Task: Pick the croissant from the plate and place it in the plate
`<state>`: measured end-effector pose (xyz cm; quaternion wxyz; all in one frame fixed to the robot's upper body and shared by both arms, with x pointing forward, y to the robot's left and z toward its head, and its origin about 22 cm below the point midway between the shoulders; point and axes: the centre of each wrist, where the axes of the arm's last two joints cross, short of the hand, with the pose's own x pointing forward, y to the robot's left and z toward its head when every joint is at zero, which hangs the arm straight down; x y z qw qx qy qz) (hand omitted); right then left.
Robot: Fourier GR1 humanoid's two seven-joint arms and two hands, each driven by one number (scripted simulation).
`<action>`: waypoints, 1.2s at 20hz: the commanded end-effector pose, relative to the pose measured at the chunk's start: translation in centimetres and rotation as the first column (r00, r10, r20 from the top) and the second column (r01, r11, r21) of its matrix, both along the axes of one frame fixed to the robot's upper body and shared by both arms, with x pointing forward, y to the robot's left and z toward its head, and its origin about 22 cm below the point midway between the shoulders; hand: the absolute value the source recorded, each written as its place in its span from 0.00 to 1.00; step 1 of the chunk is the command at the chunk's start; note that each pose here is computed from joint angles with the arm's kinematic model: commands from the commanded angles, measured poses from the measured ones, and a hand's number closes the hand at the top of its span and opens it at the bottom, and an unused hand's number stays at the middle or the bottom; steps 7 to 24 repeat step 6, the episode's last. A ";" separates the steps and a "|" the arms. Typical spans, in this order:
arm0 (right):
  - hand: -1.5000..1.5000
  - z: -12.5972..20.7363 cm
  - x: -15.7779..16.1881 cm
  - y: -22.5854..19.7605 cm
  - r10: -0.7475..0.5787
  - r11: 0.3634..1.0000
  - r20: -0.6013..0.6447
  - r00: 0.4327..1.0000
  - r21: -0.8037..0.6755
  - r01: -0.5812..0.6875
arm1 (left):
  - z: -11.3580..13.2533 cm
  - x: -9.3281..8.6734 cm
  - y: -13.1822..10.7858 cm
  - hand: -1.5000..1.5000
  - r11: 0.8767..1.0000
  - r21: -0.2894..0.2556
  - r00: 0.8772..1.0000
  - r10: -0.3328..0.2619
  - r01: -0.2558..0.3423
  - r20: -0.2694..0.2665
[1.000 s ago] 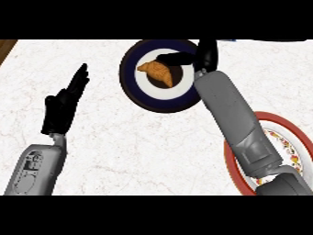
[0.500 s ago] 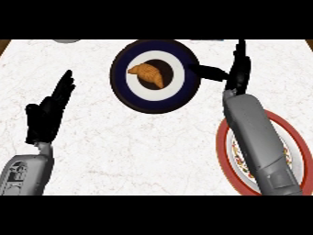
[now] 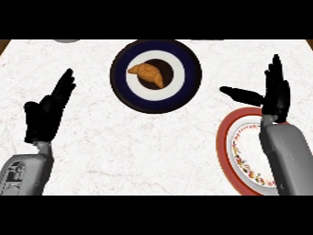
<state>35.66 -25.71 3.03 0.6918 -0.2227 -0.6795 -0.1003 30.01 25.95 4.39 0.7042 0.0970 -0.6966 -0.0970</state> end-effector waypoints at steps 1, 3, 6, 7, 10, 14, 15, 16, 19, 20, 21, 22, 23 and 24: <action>0.00 -1.5 -2.5 -2.1 0.005 1.000 0.002 1.000 0.003 -0.005 | -2.1 0.5 0.1 0.50 1.000 -0.008 1.000 -0.011 0.011 -0.012; 0.00 -3.0 -1.7 -3.4 -0.009 1.000 0.028 1.000 0.026 0.008 | 0.2 0.5 -0.3 0.50 1.000 -0.010 1.000 -0.011 0.011 0.007; 0.00 -2.0 -2.3 -4.8 0.004 1.000 -0.007 1.000 0.004 -0.004 | -0.4 -0.7 -0.3 0.50 1.000 0.005 1.000 0.003 -0.003 0.020; 0.00 -2.0 -2.3 -4.8 0.004 1.000 -0.007 1.000 0.004 -0.004 | -0.4 -0.7 -0.3 0.50 1.000 0.005 1.000 0.003 -0.003 0.020; 0.00 -2.0 -2.3 -4.8 0.004 1.000 -0.007 1.000 0.004 -0.004 | -0.4 -0.7 -0.3 0.50 1.000 0.005 1.000 0.003 -0.003 0.020; 0.00 -2.0 -2.3 -4.8 0.004 1.000 -0.007 1.000 0.004 -0.004 | -0.4 -0.7 -0.3 0.50 1.000 0.005 1.000 0.003 -0.003 0.020; 0.00 -2.0 -2.3 -4.8 0.004 1.000 -0.007 1.000 0.004 -0.004 | -0.4 -0.7 -0.3 0.50 1.000 0.005 1.000 0.003 -0.003 0.020; 0.00 -2.0 -2.3 -4.8 0.004 1.000 -0.007 1.000 0.004 -0.004 | -0.4 -0.7 -0.3 0.50 1.000 0.005 1.000 0.003 -0.003 0.020; 0.00 -2.0 -2.3 -4.8 0.004 1.000 -0.007 1.000 0.004 -0.004 | -0.4 -0.7 -0.3 0.50 1.000 0.005 1.000 0.003 -0.003 0.020; 0.00 -2.0 -2.3 -4.8 0.004 1.000 -0.007 1.000 0.004 -0.004 | -0.4 -0.7 -0.3 0.50 1.000 0.005 1.000 0.003 -0.003 0.020; 0.00 -2.0 -2.3 -4.8 0.004 1.000 -0.007 1.000 0.004 -0.004 | -0.4 -0.7 -0.3 0.50 1.000 0.005 1.000 0.003 -0.003 0.020; 0.00 -2.0 -2.3 -4.8 0.004 1.000 -0.007 1.000 0.004 -0.004 | -0.4 -0.7 -0.3 0.50 1.000 0.005 1.000 0.003 -0.003 0.020; 0.00 -2.0 -2.3 -4.8 0.004 1.000 -0.007 1.000 0.004 -0.004 | -0.4 -0.7 -0.3 0.50 1.000 0.005 1.000 0.003 -0.003 0.020; 0.00 -2.0 -2.3 -4.8 0.004 1.000 -0.007 1.000 0.004 -0.004 | -0.4 -0.7 -0.3 0.50 1.000 0.005 1.000 0.003 -0.003 0.020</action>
